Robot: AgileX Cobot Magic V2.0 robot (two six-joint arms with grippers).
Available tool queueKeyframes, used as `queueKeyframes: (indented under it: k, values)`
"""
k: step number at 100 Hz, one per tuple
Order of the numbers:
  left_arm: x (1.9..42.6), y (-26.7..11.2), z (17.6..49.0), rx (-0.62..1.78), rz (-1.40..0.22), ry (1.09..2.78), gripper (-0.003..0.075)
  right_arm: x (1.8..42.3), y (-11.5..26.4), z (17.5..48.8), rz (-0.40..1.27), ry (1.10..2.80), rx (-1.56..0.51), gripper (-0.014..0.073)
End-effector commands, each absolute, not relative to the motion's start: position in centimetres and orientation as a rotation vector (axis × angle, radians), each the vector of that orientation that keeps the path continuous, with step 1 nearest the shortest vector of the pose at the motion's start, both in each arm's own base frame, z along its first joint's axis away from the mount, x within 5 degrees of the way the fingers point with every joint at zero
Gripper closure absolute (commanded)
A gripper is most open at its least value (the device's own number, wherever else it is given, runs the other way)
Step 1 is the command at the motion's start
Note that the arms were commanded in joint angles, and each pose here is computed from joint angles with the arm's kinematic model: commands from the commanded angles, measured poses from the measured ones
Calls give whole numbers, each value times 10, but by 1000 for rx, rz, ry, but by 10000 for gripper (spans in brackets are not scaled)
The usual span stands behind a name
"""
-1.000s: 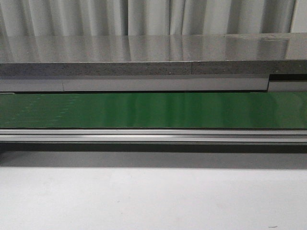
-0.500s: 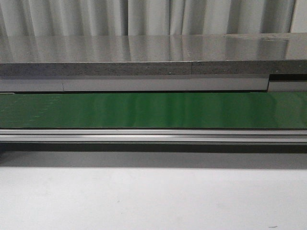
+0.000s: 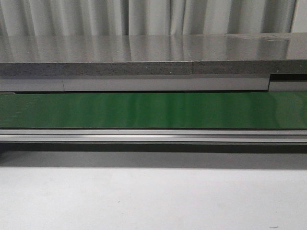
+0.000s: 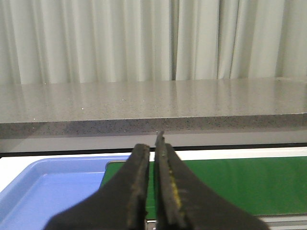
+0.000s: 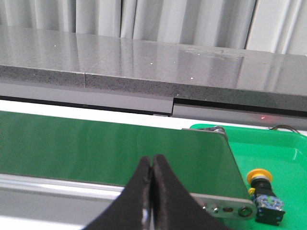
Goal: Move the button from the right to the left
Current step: 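Move the right gripper toward the yellow push button in the green tray, then lower the open right gripper around the yellow push button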
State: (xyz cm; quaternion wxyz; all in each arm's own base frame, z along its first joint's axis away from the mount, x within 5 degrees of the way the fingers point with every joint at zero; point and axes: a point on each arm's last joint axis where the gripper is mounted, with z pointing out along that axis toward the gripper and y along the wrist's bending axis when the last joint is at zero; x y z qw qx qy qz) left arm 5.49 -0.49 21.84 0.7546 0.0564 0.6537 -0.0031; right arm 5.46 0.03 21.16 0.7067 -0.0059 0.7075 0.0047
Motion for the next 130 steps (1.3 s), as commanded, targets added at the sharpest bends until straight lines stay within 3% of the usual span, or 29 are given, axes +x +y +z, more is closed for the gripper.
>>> queueKeyframes:
  k: [1,29,61,108,120,130]
  values:
    - [53,-5,213,105,-19,1353,715,51,0,243,13,1494,-7,662]
    - [53,-5,213,105,-19,1353,715,70,-2,291,-3,1720,16,662]
    - [53,-5,213,105,-19,1353,715,126,-1,336,5,2036,54,662]
    - [53,-5,213,105,-19,1353,715,184,1,315,-1,2268,59,657]
    - [53,-5,213,105,-19,1353,715,184,1,312,-4,2299,61,537]
    - [53,-5,213,105,-19,1353,715,184,1,311,-4,2302,61,298]
